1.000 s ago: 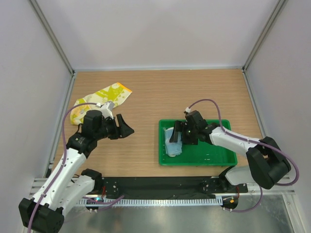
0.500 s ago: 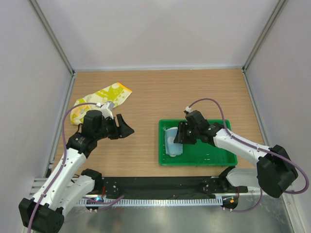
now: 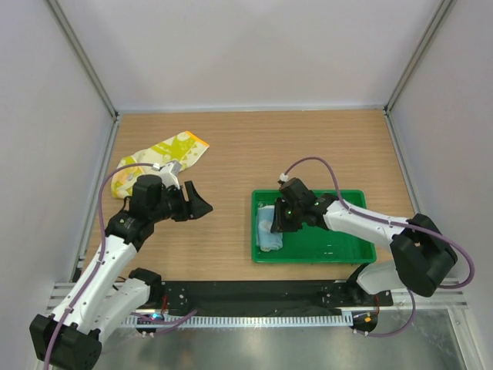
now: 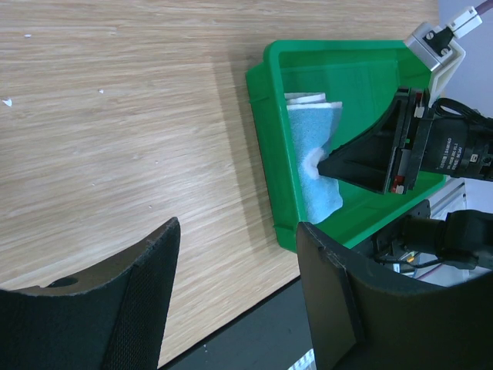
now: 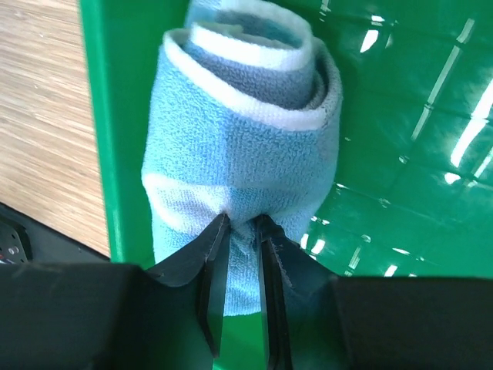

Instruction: Roll the towels

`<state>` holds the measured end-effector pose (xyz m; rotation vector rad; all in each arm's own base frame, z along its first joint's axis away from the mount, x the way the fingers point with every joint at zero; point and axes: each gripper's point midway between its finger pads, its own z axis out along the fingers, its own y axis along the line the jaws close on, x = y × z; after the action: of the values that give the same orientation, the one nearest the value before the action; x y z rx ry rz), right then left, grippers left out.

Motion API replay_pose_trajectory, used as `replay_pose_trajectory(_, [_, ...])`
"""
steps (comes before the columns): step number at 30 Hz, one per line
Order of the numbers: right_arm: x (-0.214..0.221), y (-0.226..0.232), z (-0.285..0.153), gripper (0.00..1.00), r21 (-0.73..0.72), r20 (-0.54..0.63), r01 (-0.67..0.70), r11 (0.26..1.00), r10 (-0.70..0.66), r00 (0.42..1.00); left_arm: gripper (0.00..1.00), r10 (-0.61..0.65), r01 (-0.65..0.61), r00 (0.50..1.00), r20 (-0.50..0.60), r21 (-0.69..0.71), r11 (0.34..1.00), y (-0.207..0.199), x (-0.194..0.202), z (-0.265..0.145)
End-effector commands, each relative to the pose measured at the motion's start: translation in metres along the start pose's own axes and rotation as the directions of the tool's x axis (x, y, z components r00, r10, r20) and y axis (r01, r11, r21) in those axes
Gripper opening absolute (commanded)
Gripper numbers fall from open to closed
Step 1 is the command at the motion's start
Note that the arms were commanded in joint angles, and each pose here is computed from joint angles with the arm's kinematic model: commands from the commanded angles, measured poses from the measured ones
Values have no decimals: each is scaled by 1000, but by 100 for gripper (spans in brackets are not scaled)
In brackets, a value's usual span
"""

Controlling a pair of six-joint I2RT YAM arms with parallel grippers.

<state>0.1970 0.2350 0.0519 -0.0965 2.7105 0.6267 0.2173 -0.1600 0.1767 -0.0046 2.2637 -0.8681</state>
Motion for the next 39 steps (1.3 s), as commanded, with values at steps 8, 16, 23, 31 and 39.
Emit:
replay_pose_trajectory(8, [-15,27,13,30,127,3,96,987,-98,995,63,4,-4,1000,9,8,1000,-2,-4,0])
replay_pose_trajectory(16, [7,9,34,30,209,-69,103,972,-91,993,63,7,-7,1000,14,8,1000,-3,-5,-1])
replay_pose_trajectory(23, [-4,22,26,40,203,-42,116,972,-110,993,63,7,-7,1000,13,7,1000,-2,-5,-1])
replay_pose_trajectory(31, [-33,49,-14,50,183,27,138,973,-145,989,63,7,-7,1000,14,4,1000,-2,-5,-1])
replay_pose_trajectory(39, [-44,85,-31,51,100,60,168,981,-175,983,63,5,-5,1000,15,0,1000,-1,-5,-1])
